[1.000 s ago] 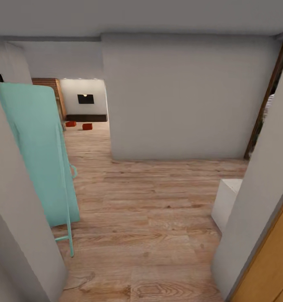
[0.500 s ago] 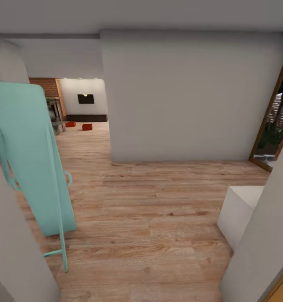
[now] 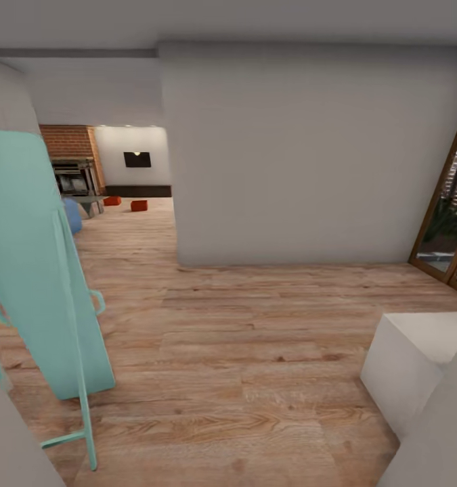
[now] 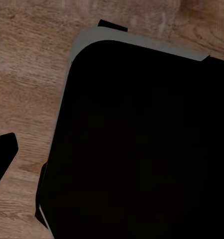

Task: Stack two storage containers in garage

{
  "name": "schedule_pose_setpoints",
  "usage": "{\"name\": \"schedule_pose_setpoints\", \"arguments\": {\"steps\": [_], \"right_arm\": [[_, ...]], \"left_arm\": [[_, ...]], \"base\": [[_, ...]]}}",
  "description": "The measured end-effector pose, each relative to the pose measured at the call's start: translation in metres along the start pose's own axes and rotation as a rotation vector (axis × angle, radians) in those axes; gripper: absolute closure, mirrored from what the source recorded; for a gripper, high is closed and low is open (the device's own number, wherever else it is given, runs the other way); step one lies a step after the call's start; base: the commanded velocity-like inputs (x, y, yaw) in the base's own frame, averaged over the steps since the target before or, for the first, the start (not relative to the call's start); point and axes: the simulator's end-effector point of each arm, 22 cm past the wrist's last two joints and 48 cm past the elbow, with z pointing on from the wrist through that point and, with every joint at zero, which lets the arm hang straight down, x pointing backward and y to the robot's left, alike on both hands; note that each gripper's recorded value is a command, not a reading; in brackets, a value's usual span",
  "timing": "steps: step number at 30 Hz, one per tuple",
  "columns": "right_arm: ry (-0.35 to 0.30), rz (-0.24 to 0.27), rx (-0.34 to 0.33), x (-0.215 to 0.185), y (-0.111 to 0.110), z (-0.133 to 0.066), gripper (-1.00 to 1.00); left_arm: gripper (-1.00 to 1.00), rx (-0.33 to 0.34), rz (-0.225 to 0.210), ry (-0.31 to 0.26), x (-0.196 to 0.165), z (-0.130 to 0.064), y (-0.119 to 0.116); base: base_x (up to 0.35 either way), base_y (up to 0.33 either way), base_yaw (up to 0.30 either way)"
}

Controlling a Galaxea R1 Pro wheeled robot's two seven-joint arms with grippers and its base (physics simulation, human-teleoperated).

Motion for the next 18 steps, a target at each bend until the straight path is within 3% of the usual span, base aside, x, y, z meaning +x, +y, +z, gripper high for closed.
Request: {"name": "schedule_pose_setpoints", "arguments": {"steps": [8, 18], "right_arm": [[-0.005, -0.032, -0.011, -0.0013, 0.0041, -0.0001, -1.0], [-0.002, -0.017, -0.021, -0.0013, 0.0093, -0.0003, -1.0]], "left_arm": [[-1.0, 0.0, 0.0, 0.005, 0.0012, 0.0, 0.0002], [-1.0, 0.0, 0.0, 0.005, 0.001, 0.0, 0.0002]], "base": [[0.324, 0.0, 0.0], [0.325, 0.0, 0.0]]}}
